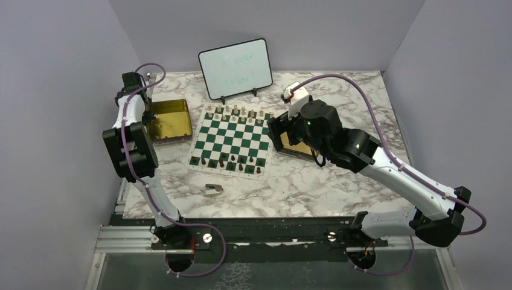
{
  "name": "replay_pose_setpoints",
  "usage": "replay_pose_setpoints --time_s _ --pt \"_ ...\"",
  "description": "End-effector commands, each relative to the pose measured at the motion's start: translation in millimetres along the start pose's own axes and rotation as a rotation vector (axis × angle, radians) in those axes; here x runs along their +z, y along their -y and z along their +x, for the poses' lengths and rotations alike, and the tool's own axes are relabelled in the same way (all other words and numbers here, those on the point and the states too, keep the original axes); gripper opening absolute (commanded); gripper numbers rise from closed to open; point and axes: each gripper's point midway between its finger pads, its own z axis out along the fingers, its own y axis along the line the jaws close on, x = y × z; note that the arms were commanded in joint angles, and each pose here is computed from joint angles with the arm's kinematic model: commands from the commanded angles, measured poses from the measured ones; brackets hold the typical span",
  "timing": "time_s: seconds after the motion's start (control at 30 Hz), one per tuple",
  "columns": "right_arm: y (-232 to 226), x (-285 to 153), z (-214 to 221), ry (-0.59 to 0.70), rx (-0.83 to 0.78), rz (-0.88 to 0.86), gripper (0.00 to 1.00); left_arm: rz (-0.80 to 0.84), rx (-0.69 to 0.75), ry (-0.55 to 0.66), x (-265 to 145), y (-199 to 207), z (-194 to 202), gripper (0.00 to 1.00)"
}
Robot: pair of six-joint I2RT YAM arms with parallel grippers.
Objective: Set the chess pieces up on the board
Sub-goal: Adjust the storage box at the center of the board.
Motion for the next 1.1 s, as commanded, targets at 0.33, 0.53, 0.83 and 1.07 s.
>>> replay_pose_setpoints --time_s 0.33,0.53,0.83,1.07 --pt "1 0 -13 0.001 -0.022 0.012 1.0 0.168 0.169 0.061 29 22 -31 0.0" --pt "0 6 -17 0.002 -0.019 0.02 1.0 0.154 0.204 0.068 37 19 -36 0.23" --pt "-1 9 -23 0.02 -0.03 0.015 1.0 0.009 -0.005 0.158 17 -4 -70 0.44" --pt "-1 1 -24 0.043 -0.016 0.002 1.0 -0.124 -0.425 0.244 -28 -25 -87 0.41"
